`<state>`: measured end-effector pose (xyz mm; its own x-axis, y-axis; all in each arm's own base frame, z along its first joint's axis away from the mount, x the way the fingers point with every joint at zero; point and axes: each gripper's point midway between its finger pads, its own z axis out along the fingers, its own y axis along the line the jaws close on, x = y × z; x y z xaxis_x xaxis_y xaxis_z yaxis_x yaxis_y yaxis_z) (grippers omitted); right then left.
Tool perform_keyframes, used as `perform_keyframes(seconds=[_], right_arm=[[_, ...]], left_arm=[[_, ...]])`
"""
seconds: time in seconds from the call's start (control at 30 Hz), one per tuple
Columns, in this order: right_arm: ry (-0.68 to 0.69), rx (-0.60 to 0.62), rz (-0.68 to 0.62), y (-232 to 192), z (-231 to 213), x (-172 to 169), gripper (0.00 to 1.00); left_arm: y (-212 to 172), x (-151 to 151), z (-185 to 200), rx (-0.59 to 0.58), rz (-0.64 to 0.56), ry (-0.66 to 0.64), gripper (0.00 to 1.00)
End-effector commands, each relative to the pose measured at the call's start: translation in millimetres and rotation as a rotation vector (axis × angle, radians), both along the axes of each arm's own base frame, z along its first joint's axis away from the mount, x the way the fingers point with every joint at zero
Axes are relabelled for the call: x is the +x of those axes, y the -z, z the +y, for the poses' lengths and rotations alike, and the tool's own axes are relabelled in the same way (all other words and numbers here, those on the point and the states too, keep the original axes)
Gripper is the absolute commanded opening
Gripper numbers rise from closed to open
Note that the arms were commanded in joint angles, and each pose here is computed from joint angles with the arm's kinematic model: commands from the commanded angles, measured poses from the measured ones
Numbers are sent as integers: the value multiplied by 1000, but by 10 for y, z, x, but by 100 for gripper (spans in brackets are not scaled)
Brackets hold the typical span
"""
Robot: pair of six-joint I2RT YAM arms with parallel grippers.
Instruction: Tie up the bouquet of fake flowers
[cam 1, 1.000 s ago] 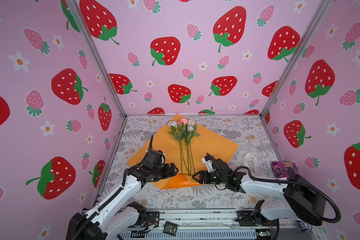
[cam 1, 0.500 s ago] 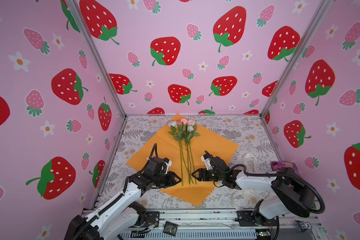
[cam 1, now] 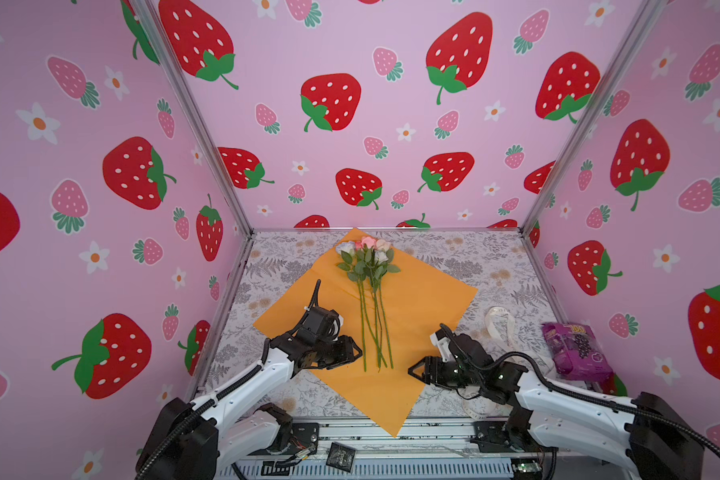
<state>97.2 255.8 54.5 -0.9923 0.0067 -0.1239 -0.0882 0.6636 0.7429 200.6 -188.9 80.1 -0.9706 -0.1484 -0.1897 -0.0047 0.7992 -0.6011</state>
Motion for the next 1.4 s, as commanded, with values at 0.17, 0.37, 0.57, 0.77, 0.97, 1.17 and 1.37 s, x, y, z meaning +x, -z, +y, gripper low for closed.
perform_keyframes(seconds=[0.17,0.37,0.57,0.77,0.97,1.17,1.37], right_arm=[[15,-40,225,306,61,-322,68],[28,21,77,217,243,-46,69],[-57,87,-160,-105,593,337,70],[-42,127,-311,-462,761,639,71],[-62,130,-324,-469,823,724,71],[-37,104,-311,-332,848,864,71],[-26,201,-270,-419,920,1015,73]], left_arm=[[-106,88,-13,5,-44,10,53],[-165,83,66,20,-65,-14,54],[-306,115,117,19,-110,-26,58],[-426,92,184,31,-147,-32,61],[-487,69,146,-12,-171,-22,59],[-567,73,70,-87,-221,-14,46],[-641,40,29,-136,-244,-6,44]])
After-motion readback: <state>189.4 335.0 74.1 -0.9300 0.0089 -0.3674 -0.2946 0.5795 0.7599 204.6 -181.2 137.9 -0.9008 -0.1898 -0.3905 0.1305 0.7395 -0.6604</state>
